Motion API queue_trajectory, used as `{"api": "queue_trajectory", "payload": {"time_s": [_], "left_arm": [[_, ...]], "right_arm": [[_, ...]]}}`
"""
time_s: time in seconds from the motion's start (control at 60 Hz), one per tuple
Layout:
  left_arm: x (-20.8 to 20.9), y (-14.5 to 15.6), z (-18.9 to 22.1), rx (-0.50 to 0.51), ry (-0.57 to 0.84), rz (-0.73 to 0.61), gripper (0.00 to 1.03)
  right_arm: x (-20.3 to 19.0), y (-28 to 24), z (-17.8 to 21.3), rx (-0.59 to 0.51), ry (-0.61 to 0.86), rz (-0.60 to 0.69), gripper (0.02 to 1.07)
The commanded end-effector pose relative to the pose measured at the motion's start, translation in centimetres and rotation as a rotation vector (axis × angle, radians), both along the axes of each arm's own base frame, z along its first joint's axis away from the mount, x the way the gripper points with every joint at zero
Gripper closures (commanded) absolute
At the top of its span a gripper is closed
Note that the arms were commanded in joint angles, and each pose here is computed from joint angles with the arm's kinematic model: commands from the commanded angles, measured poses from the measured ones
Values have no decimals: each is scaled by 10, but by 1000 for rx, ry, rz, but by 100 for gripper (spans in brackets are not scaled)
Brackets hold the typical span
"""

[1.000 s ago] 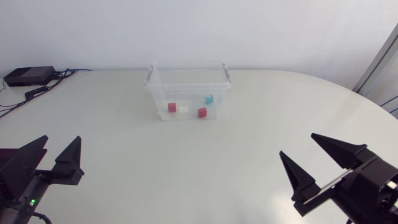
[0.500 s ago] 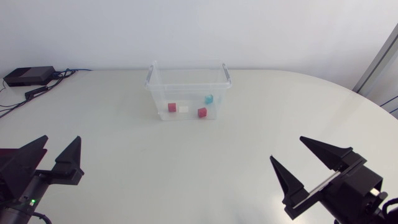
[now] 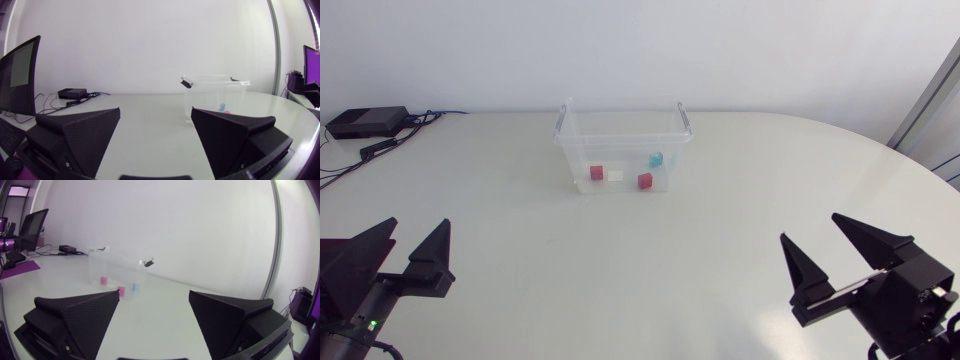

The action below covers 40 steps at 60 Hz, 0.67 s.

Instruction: Place the duplo bricks in the container

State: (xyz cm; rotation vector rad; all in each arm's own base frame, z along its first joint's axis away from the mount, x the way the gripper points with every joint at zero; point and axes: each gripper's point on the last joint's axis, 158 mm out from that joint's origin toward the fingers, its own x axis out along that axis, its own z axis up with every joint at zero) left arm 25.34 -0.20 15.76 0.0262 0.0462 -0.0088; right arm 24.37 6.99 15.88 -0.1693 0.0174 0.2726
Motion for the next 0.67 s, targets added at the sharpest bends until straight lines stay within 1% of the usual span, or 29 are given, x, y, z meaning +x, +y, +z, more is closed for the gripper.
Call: {"api": "queue_trajectory", "payload": {"time_s": [0.0,0.483,0.65], "left_arm": [[0,1,-6,-6,9,4,4],[1,-1,-7,-26,15,-7,4],[1,-1,-7,-27,15,-7,4]], "right_arm": [[3,-9,-10,32,28,-39,6],[11,-70,-10,158,38,-281,6],[11,-72,-10,161,38,-287,6]]}}
